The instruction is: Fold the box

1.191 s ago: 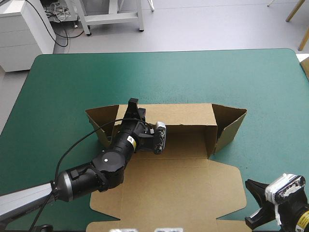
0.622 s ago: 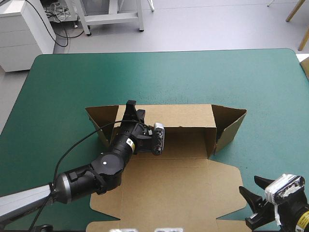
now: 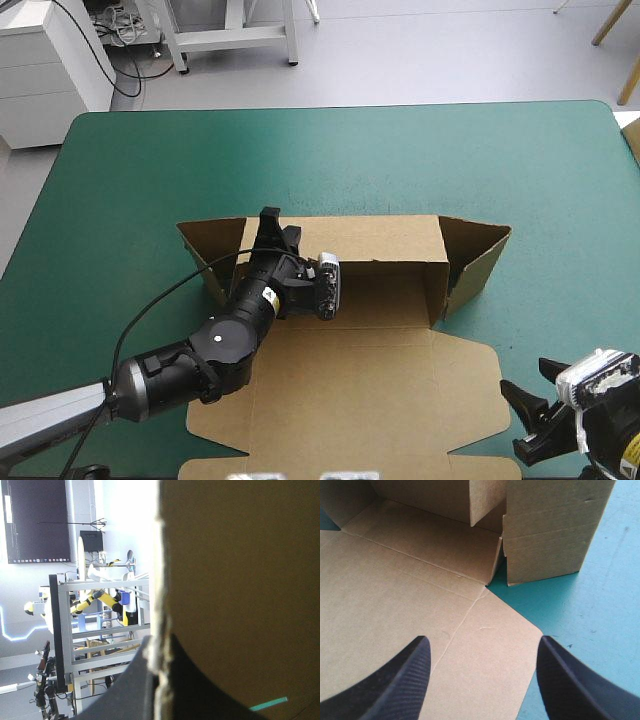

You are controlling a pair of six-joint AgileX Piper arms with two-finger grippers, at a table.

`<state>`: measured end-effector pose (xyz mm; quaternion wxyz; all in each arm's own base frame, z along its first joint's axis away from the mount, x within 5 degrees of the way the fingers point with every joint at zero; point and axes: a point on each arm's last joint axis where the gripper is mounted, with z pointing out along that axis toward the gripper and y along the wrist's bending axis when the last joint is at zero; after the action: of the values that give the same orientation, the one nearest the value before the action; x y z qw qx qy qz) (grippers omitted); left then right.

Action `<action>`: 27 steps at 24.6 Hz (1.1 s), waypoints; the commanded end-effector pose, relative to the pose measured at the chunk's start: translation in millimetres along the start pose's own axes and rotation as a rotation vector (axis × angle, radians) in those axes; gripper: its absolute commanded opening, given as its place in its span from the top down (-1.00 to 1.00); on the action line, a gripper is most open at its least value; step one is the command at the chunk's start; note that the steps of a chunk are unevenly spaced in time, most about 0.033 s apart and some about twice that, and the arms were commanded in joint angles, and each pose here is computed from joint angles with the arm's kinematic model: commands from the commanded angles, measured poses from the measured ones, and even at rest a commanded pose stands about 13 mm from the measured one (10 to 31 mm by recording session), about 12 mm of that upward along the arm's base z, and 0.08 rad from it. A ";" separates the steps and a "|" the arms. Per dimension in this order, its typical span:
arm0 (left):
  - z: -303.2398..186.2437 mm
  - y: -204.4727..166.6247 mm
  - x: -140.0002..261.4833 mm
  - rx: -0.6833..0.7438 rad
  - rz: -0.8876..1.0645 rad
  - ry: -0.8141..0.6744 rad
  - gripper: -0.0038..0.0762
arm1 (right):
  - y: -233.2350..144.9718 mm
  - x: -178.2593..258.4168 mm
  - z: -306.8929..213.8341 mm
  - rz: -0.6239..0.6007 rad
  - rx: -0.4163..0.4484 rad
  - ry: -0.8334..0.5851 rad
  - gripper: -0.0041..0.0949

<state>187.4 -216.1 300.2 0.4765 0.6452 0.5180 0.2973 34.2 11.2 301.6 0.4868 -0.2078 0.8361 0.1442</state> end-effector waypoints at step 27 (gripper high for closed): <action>-7.3 11.3 -3.9 -0.044 -0.005 -0.052 0.92 | 8.0 -239.9 10.5 0.004 0.268 -0.025 -0.24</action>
<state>187.5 -216.0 299.9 0.4776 0.6475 0.5110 0.3024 134.7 70.6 490.3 0.4809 -0.1410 0.8641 0.0457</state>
